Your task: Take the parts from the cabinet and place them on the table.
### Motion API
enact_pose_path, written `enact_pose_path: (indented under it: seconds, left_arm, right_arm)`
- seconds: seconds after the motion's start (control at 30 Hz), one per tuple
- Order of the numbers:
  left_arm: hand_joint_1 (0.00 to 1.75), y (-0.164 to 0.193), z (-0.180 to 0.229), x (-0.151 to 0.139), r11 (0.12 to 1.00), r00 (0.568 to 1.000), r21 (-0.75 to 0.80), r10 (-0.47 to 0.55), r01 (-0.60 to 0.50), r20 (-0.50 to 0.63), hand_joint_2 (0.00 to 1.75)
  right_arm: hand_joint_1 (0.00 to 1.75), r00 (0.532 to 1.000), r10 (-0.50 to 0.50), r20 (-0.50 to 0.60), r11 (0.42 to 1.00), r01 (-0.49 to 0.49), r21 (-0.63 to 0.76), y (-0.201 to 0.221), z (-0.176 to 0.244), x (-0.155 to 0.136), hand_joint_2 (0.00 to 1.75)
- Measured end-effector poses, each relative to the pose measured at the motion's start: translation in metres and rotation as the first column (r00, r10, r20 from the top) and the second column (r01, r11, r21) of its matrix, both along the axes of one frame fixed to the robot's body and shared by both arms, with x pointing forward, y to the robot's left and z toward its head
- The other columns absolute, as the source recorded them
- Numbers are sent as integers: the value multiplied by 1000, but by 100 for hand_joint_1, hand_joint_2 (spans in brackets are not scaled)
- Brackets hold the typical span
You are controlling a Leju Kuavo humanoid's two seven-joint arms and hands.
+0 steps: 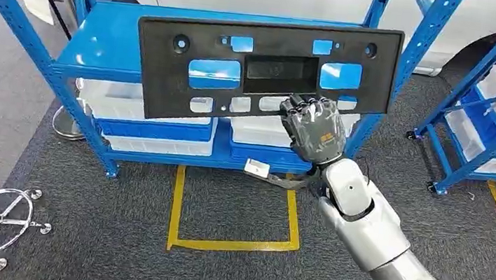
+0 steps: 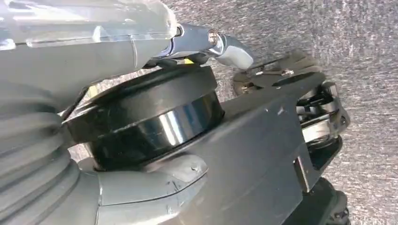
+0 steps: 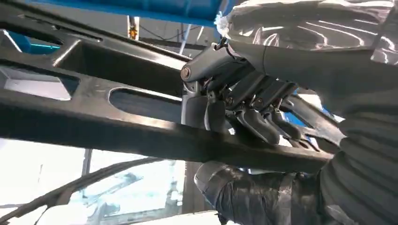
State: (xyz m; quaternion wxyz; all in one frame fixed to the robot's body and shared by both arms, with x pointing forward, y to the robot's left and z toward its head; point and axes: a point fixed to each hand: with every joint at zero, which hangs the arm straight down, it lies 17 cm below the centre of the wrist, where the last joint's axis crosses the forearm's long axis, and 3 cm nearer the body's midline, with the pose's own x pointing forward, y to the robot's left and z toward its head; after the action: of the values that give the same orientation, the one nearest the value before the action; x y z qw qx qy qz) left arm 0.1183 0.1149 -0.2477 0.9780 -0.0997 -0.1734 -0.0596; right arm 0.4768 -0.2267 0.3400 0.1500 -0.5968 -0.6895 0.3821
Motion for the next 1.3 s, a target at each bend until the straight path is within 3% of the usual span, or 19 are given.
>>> enact_pose_path:
  seconds: [0.4,1.17,1.3]
  left_arm:
    - [0,1,-2,-9,1000,1000,-3,4,-4,-28,175]
    - [0,5,0,5,1000,1000,1,8,-8,-7,175]
    - [0,6,-3,-5,1000,1000,3,8,-8,-21,175]
  right_arm:
    - [175,1000,-27,-12,1000,27,3,-14,4,5,175]
    - [175,999,-38,-11,999,38,-27,-21,-1,2,175]
    - [175,999,-39,-7,999,38,-28,-22,-1,0,175]
